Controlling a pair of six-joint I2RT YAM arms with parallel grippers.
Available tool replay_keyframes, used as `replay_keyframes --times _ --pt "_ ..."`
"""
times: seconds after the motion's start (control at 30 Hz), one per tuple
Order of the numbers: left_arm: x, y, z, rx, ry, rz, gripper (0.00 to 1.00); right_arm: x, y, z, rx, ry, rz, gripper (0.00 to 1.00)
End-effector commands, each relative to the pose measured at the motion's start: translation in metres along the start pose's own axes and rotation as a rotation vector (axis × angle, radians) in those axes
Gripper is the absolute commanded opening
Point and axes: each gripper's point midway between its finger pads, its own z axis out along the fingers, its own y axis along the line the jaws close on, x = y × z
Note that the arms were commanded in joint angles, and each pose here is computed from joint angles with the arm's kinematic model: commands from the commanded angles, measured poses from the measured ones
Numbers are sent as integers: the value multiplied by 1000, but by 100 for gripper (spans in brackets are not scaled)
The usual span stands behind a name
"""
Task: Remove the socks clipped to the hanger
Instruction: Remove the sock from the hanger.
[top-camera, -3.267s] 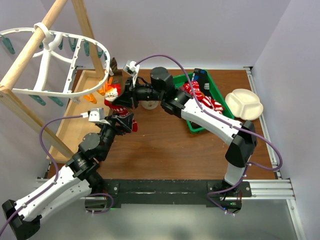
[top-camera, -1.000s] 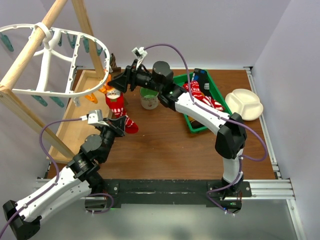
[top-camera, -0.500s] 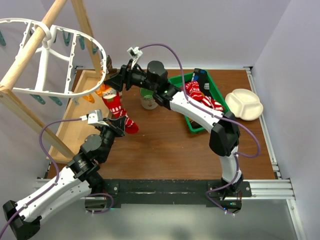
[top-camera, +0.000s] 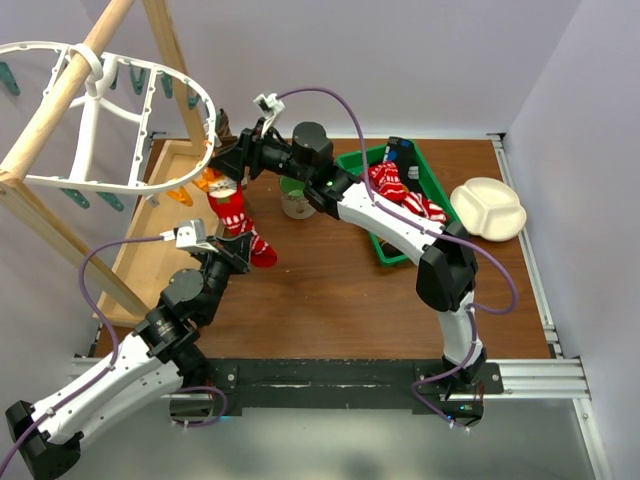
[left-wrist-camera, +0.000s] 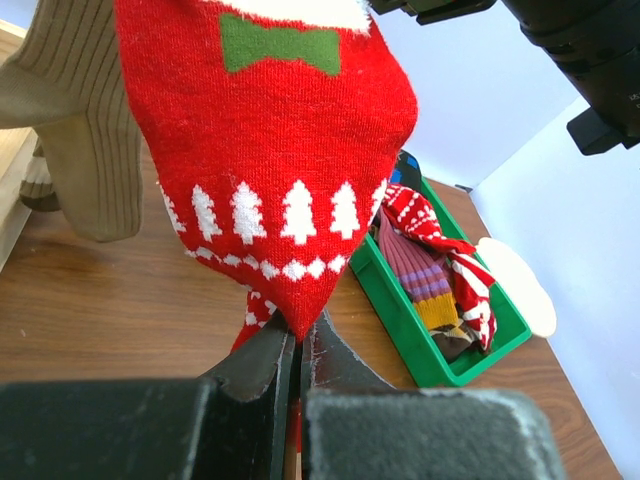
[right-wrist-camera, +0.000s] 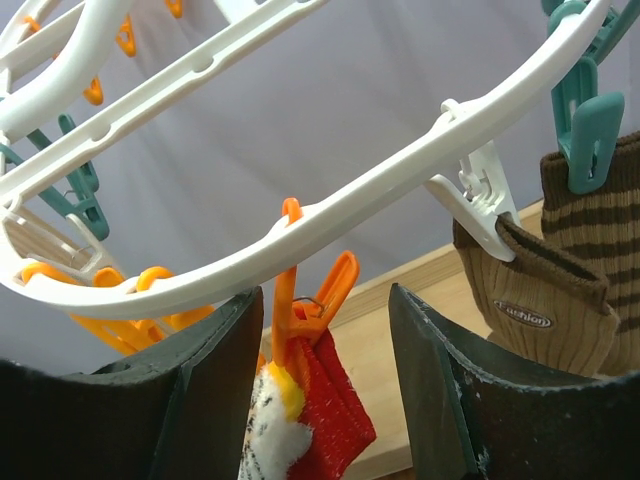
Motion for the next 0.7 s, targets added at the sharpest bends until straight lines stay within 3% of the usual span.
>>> replay_keyframes --times 0.0,0.33,0.67 --pt "-14 -10 1 30 -36 -20 0 -34 26 3 -67 -100 -20 57" --pt "-14 -11 1 37 -35 -20 0 -35 27 9 -97 -138 5 58" --pt "-12 -10 0 35 -30 -23 0 -51 32 4 -97 -209 -2 47"
